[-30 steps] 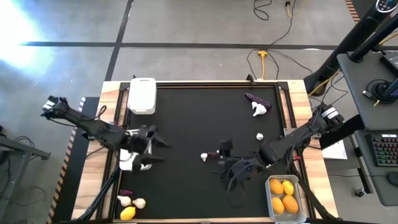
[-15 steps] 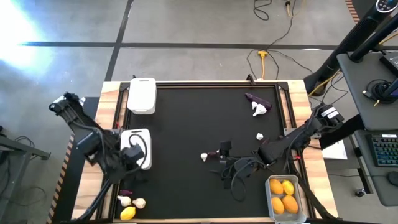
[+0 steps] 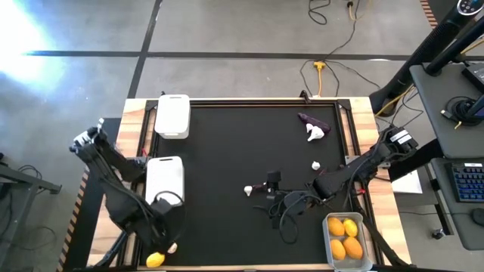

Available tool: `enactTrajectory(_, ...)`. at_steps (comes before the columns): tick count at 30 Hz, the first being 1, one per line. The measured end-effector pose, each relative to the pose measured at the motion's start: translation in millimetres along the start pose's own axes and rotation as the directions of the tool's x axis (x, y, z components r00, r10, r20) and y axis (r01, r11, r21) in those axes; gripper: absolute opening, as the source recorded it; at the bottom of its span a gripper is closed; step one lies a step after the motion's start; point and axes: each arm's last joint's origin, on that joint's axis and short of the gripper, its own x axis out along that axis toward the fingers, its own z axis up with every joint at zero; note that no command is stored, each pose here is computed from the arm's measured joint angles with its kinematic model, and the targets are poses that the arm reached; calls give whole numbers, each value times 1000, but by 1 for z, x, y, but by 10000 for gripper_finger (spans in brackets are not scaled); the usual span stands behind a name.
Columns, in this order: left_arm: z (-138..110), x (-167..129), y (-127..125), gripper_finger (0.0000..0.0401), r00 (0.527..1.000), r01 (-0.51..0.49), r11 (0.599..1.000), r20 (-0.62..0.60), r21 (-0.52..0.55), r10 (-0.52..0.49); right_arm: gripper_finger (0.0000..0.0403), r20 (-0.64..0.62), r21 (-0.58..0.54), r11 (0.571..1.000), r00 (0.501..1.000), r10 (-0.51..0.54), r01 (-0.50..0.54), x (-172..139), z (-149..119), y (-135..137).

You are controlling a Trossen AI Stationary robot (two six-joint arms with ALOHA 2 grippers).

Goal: Sort produce into baskets
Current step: Put the lemon into the gray bin

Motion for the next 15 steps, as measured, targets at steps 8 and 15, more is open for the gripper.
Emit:
enactTrajectory(8, -1, 41, -31, 280, 992, -49, 999, -118, 13, 50, 270, 2, 2, 1000, 1000, 2, -2, 0, 0, 0)
enactTrajectory(15, 1, 77, -46, 280, 971, -156, 988, -184, -7, 152, 270, 3, 54, 998, 1000, 13, -13, 0, 0, 0)
